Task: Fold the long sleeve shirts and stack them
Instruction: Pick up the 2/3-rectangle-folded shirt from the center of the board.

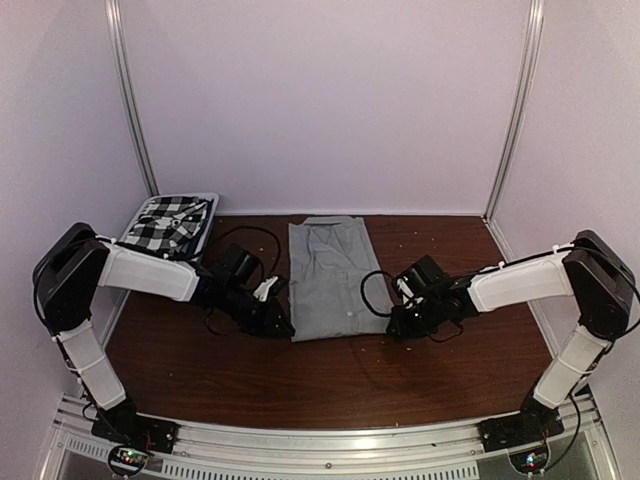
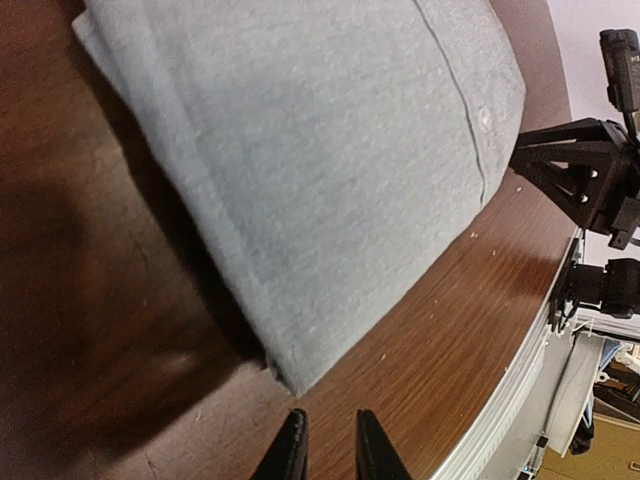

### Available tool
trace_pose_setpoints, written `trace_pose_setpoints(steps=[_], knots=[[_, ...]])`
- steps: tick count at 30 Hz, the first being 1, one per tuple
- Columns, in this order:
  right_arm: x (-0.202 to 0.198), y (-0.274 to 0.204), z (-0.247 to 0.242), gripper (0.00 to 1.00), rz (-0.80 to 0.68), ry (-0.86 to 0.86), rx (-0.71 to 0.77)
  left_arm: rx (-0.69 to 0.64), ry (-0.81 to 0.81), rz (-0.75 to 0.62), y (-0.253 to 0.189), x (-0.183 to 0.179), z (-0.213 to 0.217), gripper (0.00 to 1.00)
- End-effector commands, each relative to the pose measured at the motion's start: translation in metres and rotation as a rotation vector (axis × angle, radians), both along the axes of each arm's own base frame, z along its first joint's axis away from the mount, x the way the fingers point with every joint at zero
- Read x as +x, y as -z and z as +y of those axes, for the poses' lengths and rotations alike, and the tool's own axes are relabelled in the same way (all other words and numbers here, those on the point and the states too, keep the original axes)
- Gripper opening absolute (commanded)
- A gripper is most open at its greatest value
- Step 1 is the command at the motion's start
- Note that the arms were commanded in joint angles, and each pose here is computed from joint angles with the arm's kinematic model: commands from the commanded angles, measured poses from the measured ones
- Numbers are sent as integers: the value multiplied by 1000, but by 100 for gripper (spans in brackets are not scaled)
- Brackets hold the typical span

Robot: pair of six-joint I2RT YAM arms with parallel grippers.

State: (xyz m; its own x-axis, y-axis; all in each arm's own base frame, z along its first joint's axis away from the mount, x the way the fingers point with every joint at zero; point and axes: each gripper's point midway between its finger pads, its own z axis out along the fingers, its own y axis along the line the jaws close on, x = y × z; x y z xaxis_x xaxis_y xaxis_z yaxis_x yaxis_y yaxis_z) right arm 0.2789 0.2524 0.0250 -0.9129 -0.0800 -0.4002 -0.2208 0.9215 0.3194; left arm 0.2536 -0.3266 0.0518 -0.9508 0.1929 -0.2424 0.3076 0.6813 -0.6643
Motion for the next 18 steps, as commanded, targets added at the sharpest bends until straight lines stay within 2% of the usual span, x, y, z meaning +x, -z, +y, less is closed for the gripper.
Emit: trace_pose_setpoints(steps=[1,18], knots=[[-3,-9,-9,27,-19,37,1,-20,-16,-21,-7,-3,6,18],[2,-15,-17,32,-34,93,88,-23,-24,-8,5,-10,0,28]])
